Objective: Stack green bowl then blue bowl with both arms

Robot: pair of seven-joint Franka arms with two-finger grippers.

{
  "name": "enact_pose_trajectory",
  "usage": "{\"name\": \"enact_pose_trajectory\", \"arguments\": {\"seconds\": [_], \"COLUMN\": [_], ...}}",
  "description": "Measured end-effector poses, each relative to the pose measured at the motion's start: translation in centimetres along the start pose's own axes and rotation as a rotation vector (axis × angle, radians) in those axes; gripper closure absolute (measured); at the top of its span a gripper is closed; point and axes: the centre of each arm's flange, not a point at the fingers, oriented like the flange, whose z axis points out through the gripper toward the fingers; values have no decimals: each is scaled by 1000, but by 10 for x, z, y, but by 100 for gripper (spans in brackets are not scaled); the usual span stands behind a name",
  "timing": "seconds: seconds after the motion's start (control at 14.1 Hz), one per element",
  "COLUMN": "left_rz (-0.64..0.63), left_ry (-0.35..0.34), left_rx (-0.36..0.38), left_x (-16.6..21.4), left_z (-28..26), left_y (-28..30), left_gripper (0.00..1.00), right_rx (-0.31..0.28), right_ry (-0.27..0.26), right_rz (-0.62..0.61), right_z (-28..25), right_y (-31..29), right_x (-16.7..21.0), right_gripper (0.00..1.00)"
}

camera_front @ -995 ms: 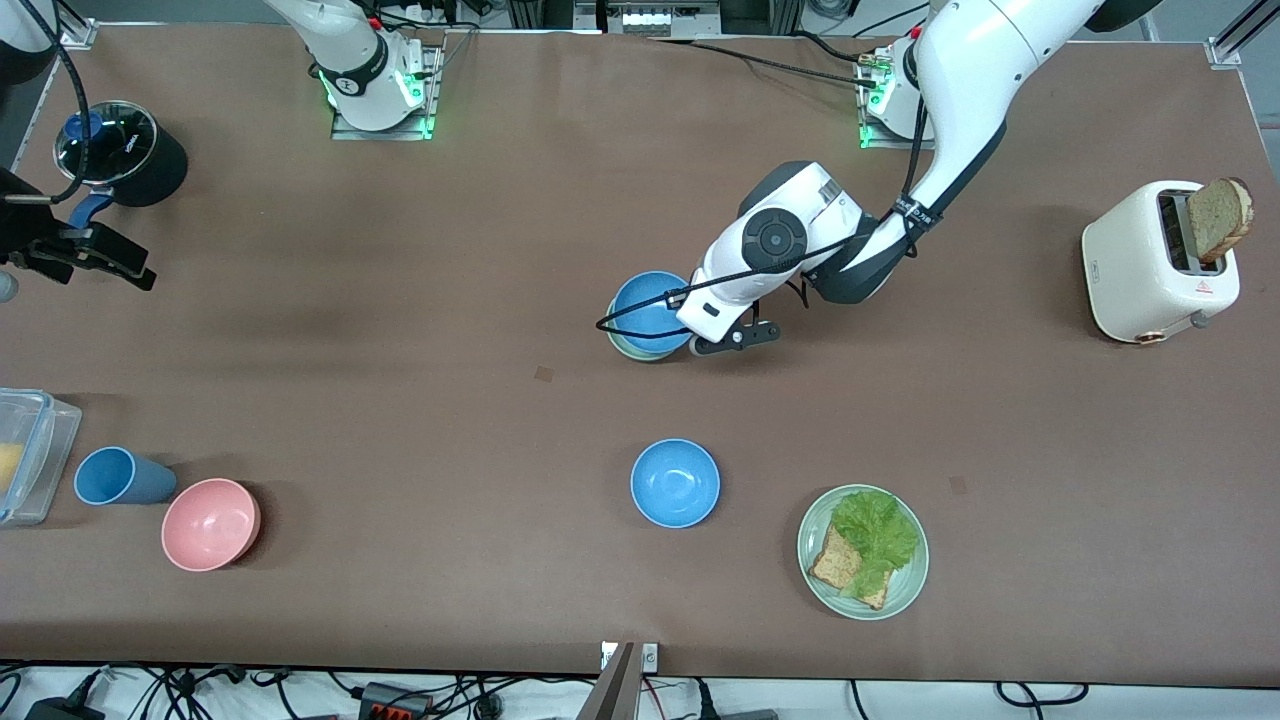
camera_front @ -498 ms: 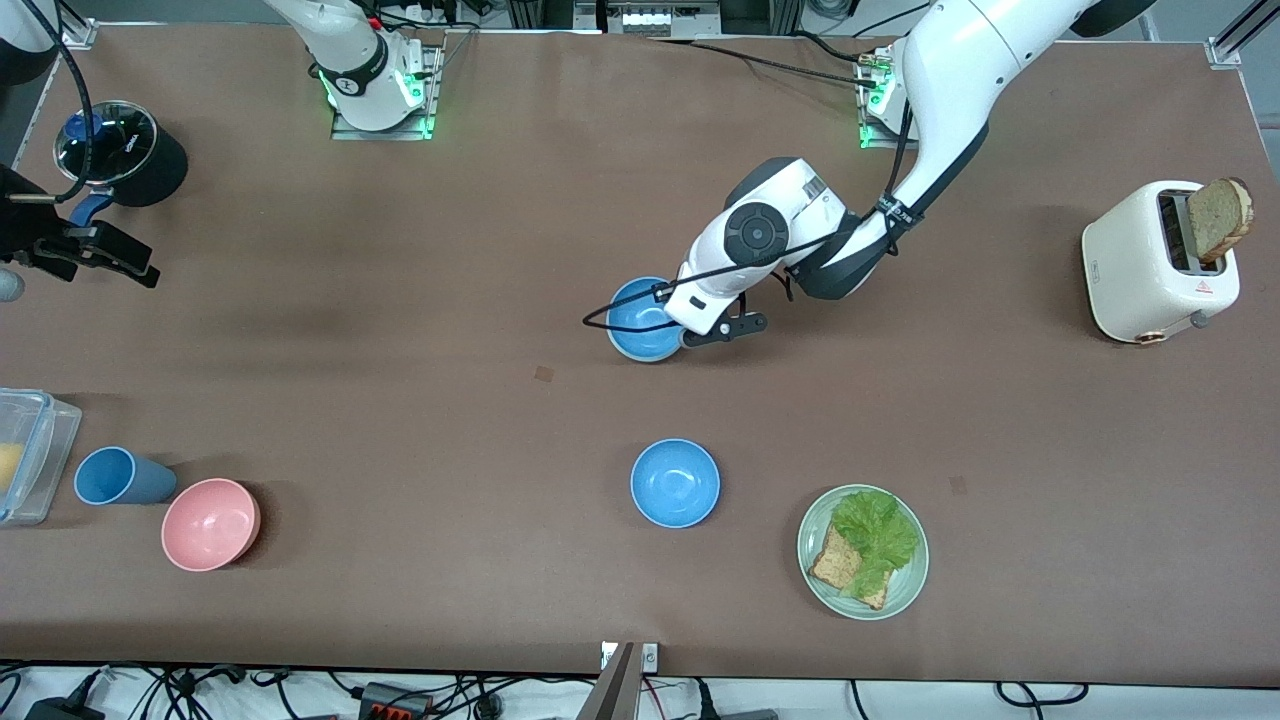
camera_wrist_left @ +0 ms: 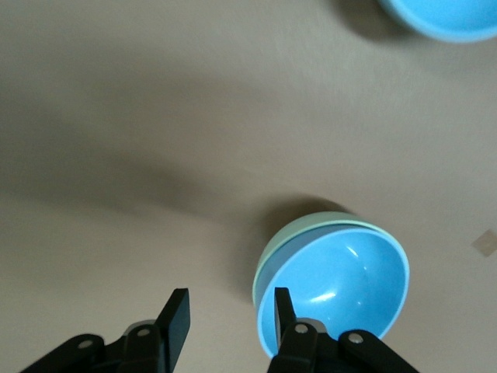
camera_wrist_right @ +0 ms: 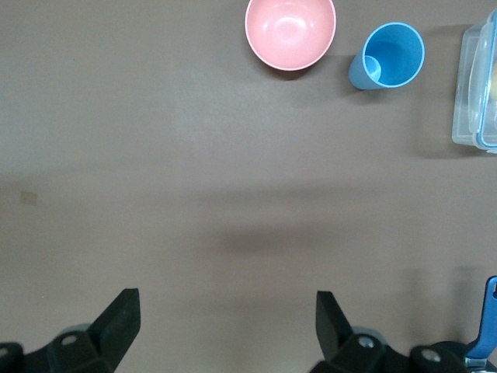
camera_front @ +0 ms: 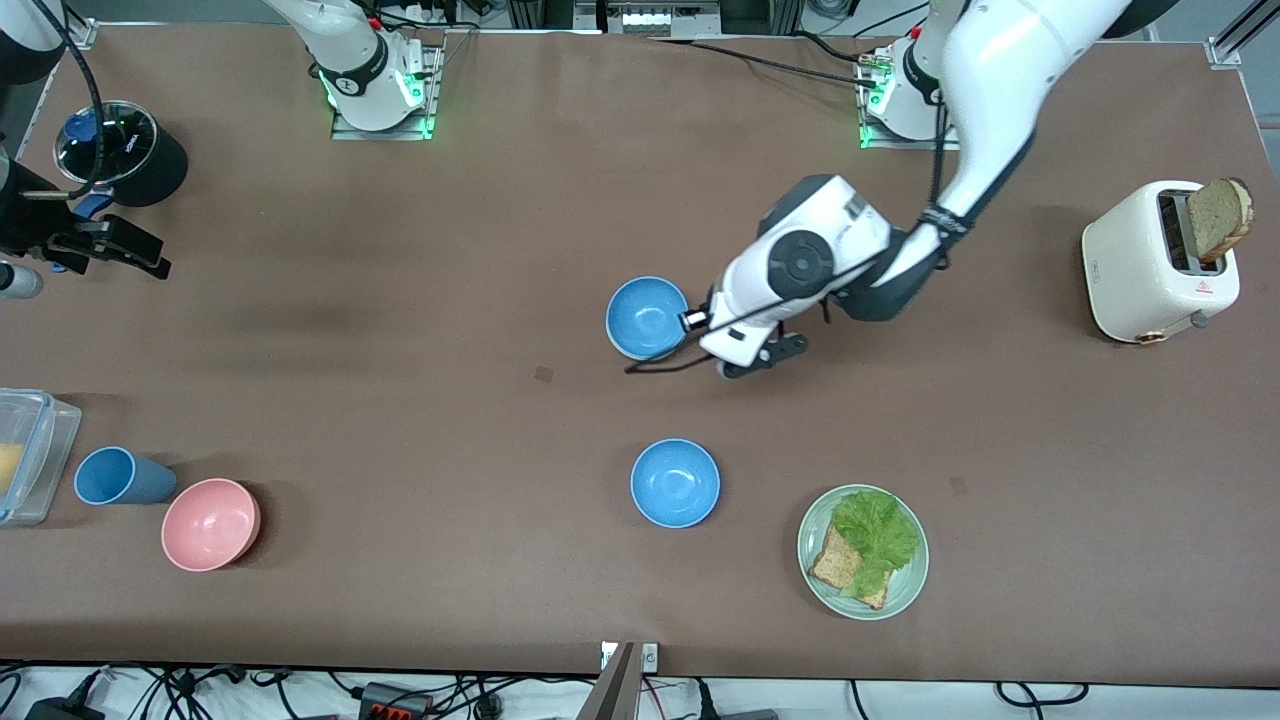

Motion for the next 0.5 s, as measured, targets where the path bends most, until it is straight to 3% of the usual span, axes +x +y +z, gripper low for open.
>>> {"name": "enact_pose_trajectory", "arguments": {"seconds": [0.14, 0.5], "left_rz": [-1, 268], "left_ry": [-10, 7], "left_rx": [11, -10], "left_x": [17, 82], "left_z": [-33, -113], "left_y": [-13, -95], "left_gripper": [47, 50], "right_rx": [0, 0], "right_ry": [0, 11], "right_rz": [-2, -2], "right_z": [-1, -6], "right_y": [-1, -1], "right_x": [0, -1], "right_gripper": [0, 0]}}
